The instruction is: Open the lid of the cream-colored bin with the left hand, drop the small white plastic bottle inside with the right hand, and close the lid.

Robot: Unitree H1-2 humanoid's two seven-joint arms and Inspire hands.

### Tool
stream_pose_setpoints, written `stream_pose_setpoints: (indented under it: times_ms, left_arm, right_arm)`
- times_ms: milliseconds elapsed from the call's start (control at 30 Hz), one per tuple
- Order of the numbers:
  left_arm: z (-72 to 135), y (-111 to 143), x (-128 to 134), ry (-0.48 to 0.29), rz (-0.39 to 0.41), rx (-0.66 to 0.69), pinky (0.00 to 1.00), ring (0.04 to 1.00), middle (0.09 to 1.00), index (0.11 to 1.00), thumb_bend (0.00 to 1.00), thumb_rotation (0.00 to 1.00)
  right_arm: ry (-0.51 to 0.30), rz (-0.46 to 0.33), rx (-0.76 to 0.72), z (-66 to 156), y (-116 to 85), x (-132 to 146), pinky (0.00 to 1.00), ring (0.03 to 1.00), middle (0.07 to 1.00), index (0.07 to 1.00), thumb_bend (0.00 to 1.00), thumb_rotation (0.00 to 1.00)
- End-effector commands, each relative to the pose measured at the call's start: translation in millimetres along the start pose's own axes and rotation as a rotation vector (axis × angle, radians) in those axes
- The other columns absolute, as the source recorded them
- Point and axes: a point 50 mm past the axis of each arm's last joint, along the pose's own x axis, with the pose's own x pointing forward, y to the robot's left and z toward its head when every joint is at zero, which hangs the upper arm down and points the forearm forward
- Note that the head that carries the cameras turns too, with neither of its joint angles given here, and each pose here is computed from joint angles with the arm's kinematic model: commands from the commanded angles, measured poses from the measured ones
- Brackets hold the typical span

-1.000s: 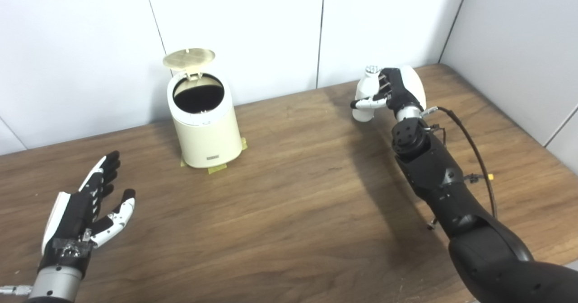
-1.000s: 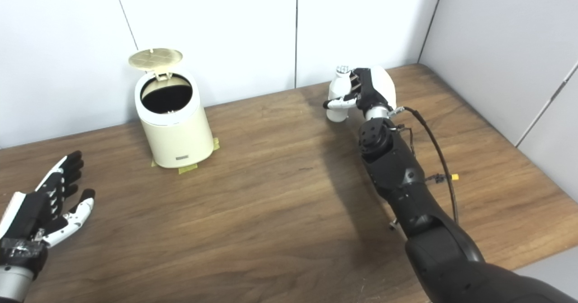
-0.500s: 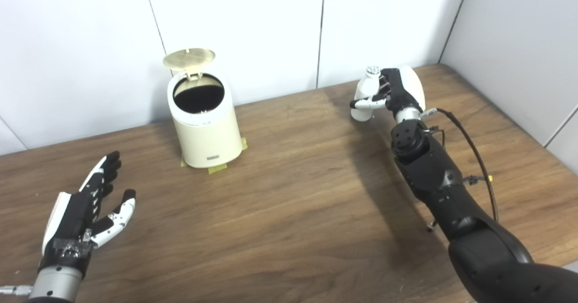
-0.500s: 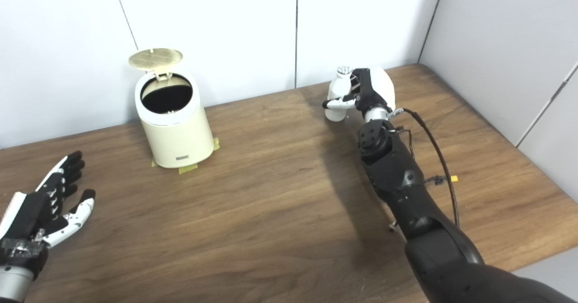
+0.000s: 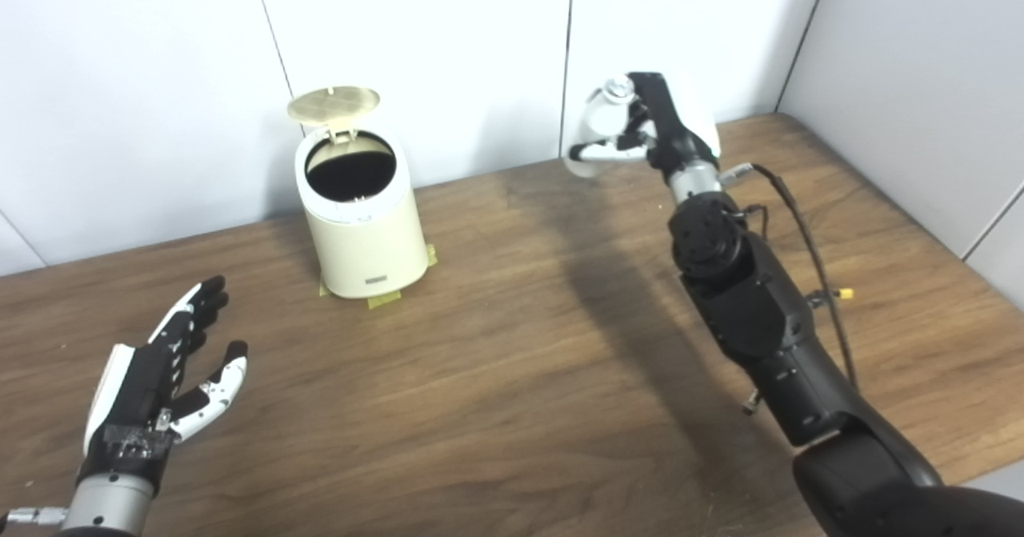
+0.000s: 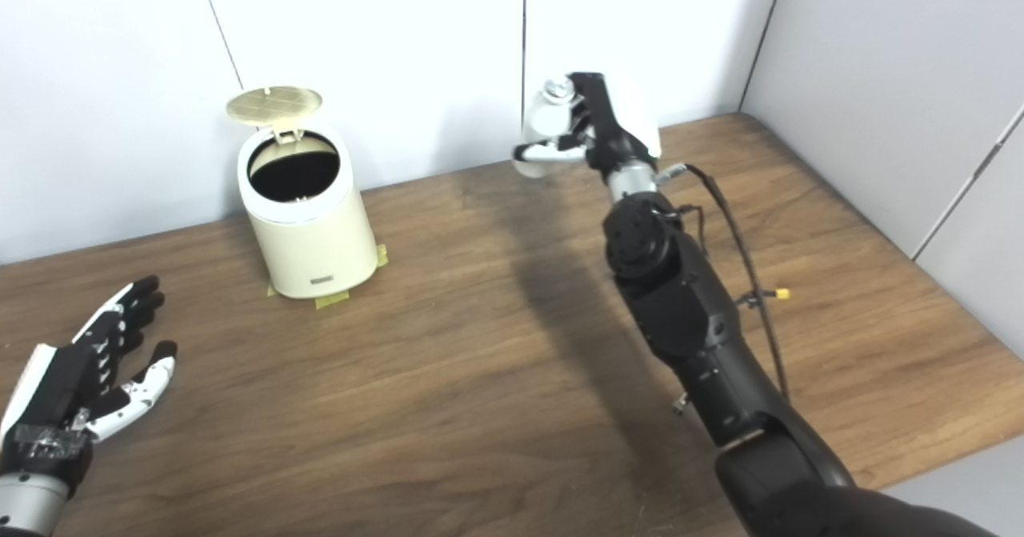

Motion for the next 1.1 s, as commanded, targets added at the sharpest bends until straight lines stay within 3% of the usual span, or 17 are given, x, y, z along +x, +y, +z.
stream_pose_setpoints:
  times_ms: [0, 100, 267, 467, 733, 1067]
  left_arm:
    - [5.7, 0.1, 3.4, -0.029, 0.023, -0.002, 0.97, 0.953, 0.930, 0.952, 0.19, 0.00]
    - [1.4, -5.5, 3.6, -0.023, 0.022, 0.009, 0.93, 0.933, 0.921, 0.945, 0.20, 0.00]
    - [-3.9, -15.7, 3.3, 0.001, 0.021, 0.032, 0.90, 0.923, 0.918, 0.938, 0.25, 0.30]
    - [-10.2, -24.2, 6.0, -0.017, 0.014, 0.044, 0.91, 0.925, 0.924, 0.935, 0.28, 0.46]
    - [-12.0, -32.8, 4.5, -0.026, 0.008, 0.034, 0.92, 0.936, 0.937, 0.946, 0.29, 0.53]
    - [-13.3, -39.0, 3.2, -0.028, 0.009, 0.014, 0.92, 0.940, 0.942, 0.950, 0.28, 0.52]
  right_arm:
    - [-0.153, -0.042, 0.003, 41.2, -14.8, 13.6, 0.39, 0.429, 0.489, 0.494, 0.52, 0.00]
    - [-0.222, -0.029, 0.013, 69.3, -11.7, 6.6, 0.39, 0.438, 0.491, 0.486, 0.52, 0.00]
    - [-0.329, 0.013, 0.057, 108.3, -2.2, -4.6, 0.36, 0.420, 0.486, 0.500, 0.52, 0.00]
    - [-0.395, 0.080, 0.117, 137.5, 20.0, -11.4, 0.39, 0.427, 0.489, 0.500, 0.52, 0.00]
    - [-0.465, 0.066, 0.186, 160.7, 42.9, 3.2, 0.39, 0.432, 0.496, 0.489, 0.52, 0.00]
    - [-0.475, 0.055, 0.192, 177.8, 57.3, 18.2, 0.38, 0.429, 0.498, 0.486, 0.52, 0.00]
